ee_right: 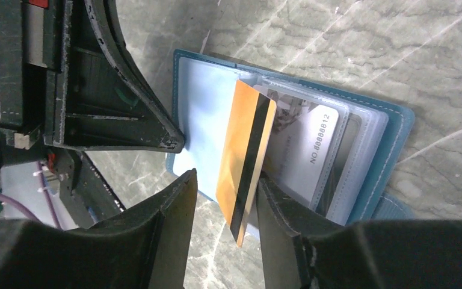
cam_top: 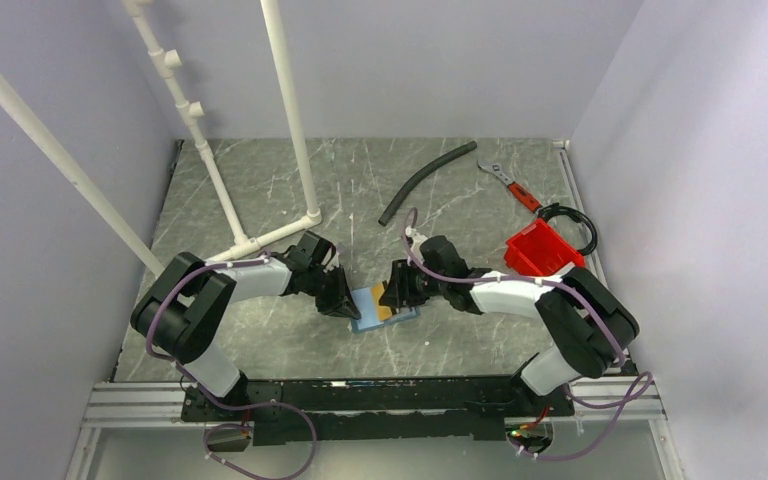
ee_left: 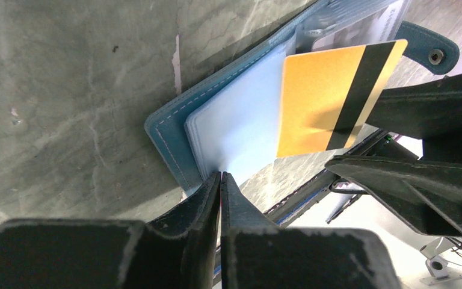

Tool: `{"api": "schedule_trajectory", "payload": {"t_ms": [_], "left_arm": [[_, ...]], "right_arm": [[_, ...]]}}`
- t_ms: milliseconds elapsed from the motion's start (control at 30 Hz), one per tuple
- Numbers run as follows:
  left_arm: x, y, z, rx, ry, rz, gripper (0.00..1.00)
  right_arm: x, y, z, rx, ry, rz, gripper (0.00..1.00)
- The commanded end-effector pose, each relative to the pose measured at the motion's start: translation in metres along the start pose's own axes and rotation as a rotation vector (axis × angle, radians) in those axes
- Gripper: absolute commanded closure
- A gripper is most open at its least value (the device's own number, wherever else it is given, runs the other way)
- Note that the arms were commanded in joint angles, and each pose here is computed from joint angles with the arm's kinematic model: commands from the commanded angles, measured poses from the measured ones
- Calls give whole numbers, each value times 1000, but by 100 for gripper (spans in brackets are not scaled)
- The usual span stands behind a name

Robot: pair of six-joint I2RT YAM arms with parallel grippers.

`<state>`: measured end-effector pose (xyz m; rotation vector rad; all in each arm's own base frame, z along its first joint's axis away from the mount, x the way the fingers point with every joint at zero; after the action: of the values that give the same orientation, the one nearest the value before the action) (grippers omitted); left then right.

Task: Put the credit cards into the card holder
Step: Insert the credit card into the card holder.

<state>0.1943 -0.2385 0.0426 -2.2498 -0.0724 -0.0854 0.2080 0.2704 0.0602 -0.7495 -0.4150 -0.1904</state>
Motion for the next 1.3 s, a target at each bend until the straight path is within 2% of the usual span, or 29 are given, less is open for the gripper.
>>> {"api": "schedule_trajectory", "payload": {"t_ms": [0,200,533,800,1000,1100,1167,1267], "left_arm": [[-14,7,24,88,-14,42,88],[-13,10,23,78,-15,46,88],[-14,8,27,104,-13,46,89],[-14,4,29,121,-3,32,87],[-10,-17,25,177,7,-33,73],[-9,-27,26,203,9,-78,70],[-10,-29,28,213,5,-90,73],[-11,-19,30,201,1,-54,83]], "right_arm": [[-10,-10,-14,26,67,42,54],[-9,-9,-14,71,86,54,58],[-17,-3,-24,72,125,111,100],[-22,3,-26,118,135,174,100],[-24,8,-33,106,154,200,100],[-22,9,-35,96,149,204,100],[-22,10,-36,88,144,204,100],[-20,11,-34,79,135,203,99]]}}
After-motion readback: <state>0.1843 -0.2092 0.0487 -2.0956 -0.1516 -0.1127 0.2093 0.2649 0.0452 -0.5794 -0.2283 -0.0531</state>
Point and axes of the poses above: each gripper's point midway between its finger pads, its own y axis out along the fingers, its own z axis along the line the jaws close on, x = y × z, the point moved 3 cm from there along -y, back along the fingers, and after that the axes turned 7 degrees about y, right-handed, at the moved point
